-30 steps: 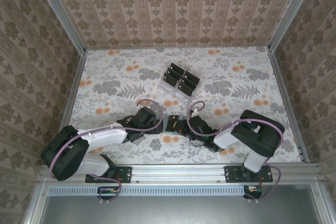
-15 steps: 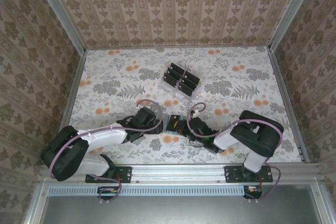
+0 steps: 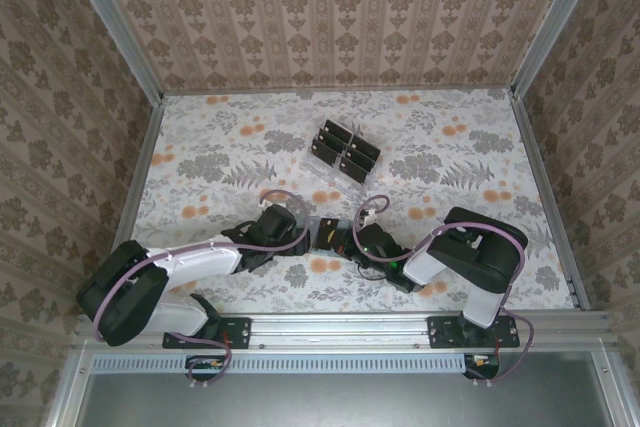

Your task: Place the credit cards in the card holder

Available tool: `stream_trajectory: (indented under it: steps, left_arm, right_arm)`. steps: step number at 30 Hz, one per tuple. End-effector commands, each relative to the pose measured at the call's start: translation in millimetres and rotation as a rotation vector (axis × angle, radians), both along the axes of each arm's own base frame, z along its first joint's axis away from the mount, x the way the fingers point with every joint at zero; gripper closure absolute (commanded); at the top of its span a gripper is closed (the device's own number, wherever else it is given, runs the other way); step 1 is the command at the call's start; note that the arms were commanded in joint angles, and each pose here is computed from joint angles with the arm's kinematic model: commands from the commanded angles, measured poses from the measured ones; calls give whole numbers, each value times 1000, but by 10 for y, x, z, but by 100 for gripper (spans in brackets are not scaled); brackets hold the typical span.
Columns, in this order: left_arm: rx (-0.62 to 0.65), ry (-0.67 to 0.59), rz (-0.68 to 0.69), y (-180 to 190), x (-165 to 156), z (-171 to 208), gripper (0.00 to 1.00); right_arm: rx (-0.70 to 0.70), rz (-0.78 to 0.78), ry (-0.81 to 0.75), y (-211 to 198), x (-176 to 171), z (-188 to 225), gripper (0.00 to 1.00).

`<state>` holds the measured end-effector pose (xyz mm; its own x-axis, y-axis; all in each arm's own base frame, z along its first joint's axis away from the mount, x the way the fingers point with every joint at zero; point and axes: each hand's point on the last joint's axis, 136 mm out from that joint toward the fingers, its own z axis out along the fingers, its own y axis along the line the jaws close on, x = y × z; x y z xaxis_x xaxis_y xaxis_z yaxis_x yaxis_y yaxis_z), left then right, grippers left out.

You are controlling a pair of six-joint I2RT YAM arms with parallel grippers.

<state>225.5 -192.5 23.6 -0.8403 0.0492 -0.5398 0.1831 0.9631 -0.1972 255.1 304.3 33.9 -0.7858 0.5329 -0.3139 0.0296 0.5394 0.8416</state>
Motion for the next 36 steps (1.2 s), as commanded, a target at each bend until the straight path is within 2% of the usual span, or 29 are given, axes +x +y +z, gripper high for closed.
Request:
stream_trajectory:
  steps: [1,21,36]
  left_arm:
    - [59,95,8,171,-217,-235,0]
    - [59,93,9,178,-216,-229,0]
    - [62,95,12,194,-229,-243,0]
  right_arm:
    - [-43,23,46,-53,-127,-169,100]
    - [-53,36,88,-67,-223,-237,100]
    - [-21,54,102,70,-186,-273,100]
